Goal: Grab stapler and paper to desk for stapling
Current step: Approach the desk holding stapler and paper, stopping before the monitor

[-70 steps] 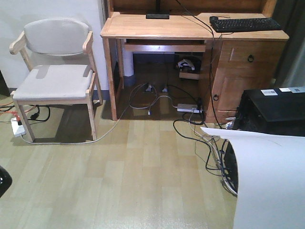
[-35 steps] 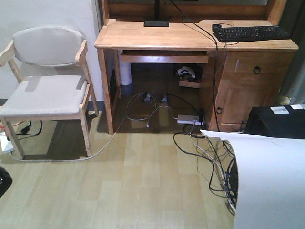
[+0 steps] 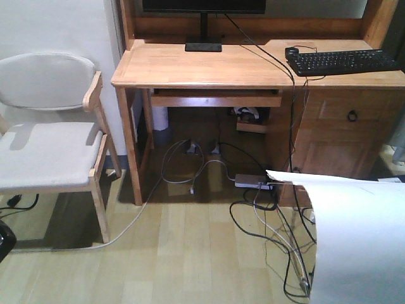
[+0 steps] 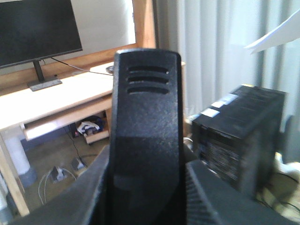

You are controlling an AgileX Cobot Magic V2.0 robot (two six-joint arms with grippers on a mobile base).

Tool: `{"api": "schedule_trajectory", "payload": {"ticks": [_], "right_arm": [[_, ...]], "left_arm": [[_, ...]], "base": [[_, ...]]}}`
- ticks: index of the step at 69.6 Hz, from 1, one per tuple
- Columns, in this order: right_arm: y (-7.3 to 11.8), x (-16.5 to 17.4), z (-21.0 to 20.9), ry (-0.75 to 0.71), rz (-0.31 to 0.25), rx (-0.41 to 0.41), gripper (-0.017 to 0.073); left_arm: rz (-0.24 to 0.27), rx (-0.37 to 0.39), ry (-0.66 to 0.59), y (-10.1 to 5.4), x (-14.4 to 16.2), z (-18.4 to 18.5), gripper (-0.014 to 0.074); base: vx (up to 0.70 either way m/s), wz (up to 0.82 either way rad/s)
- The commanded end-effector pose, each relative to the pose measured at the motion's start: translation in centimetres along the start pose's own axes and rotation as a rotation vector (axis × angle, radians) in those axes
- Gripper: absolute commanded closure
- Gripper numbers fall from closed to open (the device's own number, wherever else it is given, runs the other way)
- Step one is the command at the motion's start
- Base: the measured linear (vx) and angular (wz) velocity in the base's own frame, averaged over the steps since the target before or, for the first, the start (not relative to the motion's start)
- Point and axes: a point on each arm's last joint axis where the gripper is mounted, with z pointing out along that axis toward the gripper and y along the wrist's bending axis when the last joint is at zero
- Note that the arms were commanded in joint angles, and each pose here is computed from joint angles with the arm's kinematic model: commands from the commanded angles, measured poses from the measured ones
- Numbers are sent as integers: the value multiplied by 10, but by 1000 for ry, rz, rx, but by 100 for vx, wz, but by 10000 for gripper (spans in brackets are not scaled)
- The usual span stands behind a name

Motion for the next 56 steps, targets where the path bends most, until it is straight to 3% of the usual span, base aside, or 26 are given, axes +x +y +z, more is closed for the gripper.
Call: {"api": "schedule_trajectory", "payload": {"ticks": [1, 56], "right_arm": [[2, 0, 0, 2, -7, -28, 564], [2, 0, 0, 2, -8, -28, 564]], "left_arm": [[-21, -23, -128, 2, -18, -3, 600], [-21, -23, -128, 2, -18, -3, 600]], "base": [[39, -3], [38, -3]]}}
